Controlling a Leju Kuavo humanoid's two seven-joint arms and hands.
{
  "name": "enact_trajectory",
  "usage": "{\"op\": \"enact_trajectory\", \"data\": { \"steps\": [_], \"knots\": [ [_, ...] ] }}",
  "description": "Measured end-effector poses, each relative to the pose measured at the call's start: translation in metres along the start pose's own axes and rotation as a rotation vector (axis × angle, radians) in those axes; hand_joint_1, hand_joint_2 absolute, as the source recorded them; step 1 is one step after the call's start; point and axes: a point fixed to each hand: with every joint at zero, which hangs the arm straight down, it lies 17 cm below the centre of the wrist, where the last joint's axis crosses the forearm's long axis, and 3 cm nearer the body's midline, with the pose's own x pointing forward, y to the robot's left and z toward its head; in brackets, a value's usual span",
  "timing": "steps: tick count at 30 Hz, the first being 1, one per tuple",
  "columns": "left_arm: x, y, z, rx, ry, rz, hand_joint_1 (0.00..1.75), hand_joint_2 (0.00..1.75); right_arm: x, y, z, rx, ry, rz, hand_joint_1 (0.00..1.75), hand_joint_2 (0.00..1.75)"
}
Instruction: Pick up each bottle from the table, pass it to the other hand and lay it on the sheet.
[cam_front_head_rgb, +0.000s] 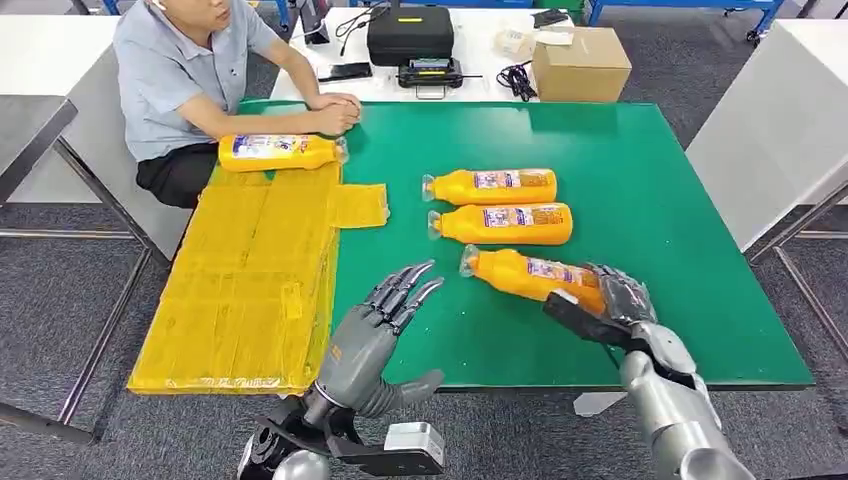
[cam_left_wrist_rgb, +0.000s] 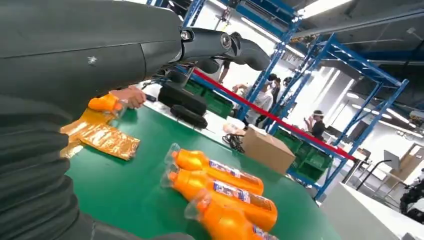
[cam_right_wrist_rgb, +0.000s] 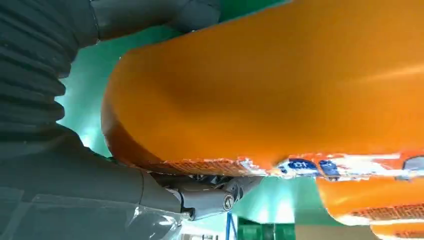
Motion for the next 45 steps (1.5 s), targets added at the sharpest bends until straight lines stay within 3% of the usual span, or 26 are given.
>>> {"op": "enact_trajectory", "data": {
  "steps": [6,13,16,20,25,33,45],
  "knots": [
    [0.001,0.002,-0.001,0.014,-0.002,0.016,0.0,1.75,0.001,0.002,0.006,0.003,-0.033,-0.105,1.75,1.75],
    [-0.002,0.036,-0.002,0.153,0.023,0.106,0.0,1.75,0.031,0.006,0.024,-0.047,-0.103,-0.256,1.75,1.75],
    [-0.011,0.049,0.0,0.2,0.069,0.207,0.0,1.75,0.053,0.008,0.032,-0.071,-0.148,-0.311,1.75,1.75],
    [-0.051,0.051,0.012,0.262,0.246,0.552,0.0,1.75,0.106,0.003,0.054,-0.13,-0.256,-0.396,1.75,1.75],
    [-0.072,0.058,0.025,0.353,0.296,0.642,0.0,1.75,0.173,-0.017,0.073,-0.192,-0.389,-0.5,1.75,1.75],
    [-0.08,0.043,0.029,0.334,0.343,0.823,0.0,1.75,0.268,-0.054,0.095,-0.272,-0.6,-0.633,1.75,1.75],
    [-0.075,0.016,0.027,0.23,0.347,0.899,0.0,1.75,0.316,-0.072,0.101,-0.284,-0.689,-0.821,1.75,1.75]
  ]
}}
